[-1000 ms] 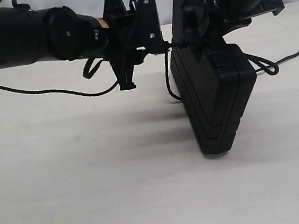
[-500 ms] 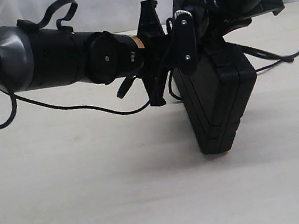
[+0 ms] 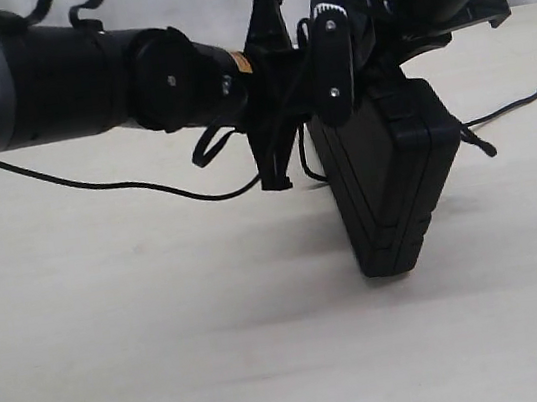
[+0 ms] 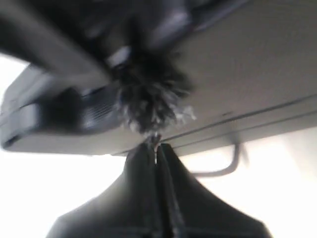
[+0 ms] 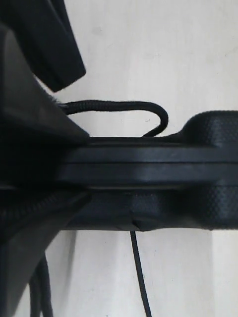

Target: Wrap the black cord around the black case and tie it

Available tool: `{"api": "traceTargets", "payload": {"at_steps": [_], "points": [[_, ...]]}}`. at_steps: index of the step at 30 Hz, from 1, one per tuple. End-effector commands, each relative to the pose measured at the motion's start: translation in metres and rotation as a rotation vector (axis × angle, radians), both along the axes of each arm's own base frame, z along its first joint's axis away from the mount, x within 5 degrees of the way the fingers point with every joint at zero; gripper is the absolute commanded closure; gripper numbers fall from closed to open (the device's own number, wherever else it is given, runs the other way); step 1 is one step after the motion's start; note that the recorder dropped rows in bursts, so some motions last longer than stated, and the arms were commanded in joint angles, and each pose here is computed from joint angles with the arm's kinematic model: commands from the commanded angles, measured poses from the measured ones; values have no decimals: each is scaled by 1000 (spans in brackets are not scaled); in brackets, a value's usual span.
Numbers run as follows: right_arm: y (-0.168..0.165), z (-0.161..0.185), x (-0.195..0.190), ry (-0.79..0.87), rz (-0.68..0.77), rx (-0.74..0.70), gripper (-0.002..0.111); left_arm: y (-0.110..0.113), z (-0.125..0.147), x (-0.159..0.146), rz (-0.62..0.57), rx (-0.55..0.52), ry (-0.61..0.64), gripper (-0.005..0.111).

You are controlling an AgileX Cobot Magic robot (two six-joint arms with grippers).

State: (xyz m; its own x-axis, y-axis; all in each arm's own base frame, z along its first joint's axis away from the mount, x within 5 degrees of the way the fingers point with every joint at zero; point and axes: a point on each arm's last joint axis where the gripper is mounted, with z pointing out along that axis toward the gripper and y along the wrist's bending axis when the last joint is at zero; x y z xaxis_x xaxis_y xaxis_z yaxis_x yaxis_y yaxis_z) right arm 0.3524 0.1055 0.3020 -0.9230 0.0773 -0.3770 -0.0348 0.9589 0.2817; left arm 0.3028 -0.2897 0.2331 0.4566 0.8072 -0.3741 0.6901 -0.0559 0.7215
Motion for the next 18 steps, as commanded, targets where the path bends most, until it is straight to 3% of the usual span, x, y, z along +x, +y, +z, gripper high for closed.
{"api": "traceTargets", "payload": {"at_steps": [1, 9, 14, 18], "points": [[0, 4, -2, -9, -4, 25, 104, 14, 8, 8, 70, -42, 38, 102], [0, 4, -2, -7, -4, 24, 104, 21, 5, 12, 83, -24, 67, 58], [0, 4, -1, -11, -5, 25, 104, 16, -5, 13, 82, -17, 69, 55], [0, 5, -1, -13, -5, 26, 104, 25, -3, 20, 165, -76, 118, 59]]}}
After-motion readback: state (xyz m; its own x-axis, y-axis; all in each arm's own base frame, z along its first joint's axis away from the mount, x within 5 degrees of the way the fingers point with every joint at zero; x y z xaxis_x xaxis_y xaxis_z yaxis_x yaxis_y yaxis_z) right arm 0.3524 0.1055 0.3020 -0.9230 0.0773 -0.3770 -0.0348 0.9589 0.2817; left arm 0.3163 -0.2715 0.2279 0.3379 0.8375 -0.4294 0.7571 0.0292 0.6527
